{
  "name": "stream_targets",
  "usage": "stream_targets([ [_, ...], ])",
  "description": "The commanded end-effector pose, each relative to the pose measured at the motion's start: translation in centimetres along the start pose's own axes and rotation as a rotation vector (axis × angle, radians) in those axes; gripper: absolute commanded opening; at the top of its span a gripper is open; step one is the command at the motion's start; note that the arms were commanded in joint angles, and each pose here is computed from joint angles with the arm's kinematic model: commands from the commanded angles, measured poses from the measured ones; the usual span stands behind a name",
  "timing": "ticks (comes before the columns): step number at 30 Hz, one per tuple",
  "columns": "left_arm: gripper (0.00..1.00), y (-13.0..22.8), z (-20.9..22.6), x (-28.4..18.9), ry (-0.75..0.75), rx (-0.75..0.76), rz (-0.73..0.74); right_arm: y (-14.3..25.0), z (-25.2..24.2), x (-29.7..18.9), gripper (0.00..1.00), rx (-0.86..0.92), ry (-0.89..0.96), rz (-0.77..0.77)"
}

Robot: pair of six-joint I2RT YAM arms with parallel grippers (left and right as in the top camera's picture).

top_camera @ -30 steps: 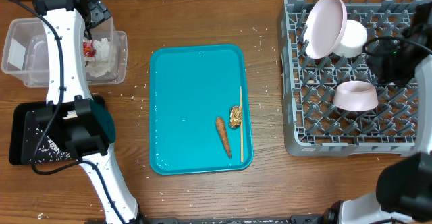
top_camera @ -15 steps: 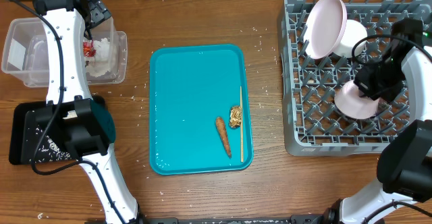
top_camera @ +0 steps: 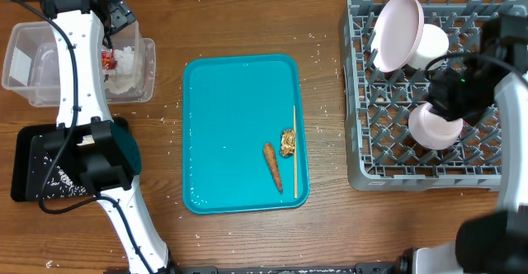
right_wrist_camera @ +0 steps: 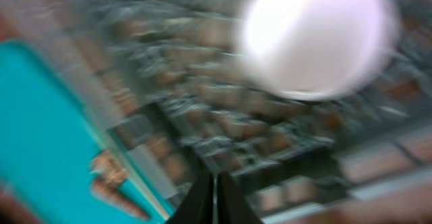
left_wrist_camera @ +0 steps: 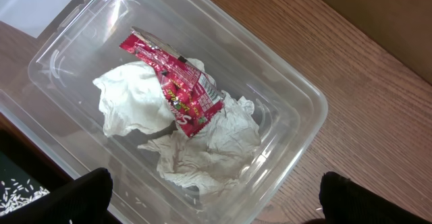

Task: Sort waste into correct bins and load items into the dishwasher
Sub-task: 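Move the right gripper back over the chopstick on the teal tray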

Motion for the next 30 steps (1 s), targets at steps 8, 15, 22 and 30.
stream_targets([
  [8, 1.00, -0.8, 0.2, -1.1, 0.001, -0.020, -0.035, 8.1, 16.4, 2.8, 0.80, -0.484, -0.283, -0.013],
  [15, 1.00, -0.8, 0.2, -1.1, 0.001, -0.020, -0.035, 13.2, 20.4, 11.3, 0.81, -0.586, -0.154, 0.093],
  [22, 1.00, -0.8, 0.2, -1.1, 0.001, -0.020, -0.035, 16.2, 20.7, 16.7, 0.76, -0.586, -0.048, 0.173],
  [30, 1.00, -0.8, 0.2, -1.1, 0.001, -0.020, -0.035, 17.5, 18.1, 16.7, 0.72, -0.574, 0.069, 0.254],
])
Point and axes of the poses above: each gripper's point midway between its finger pads, its own x axis out along the fingers, its own z axis along the line the jaws close on, y = z × x, the point moved 3 cm from there along -x, back along the fingers, and after that the axes turned 3 degrees about x, right-handed, at the moved point
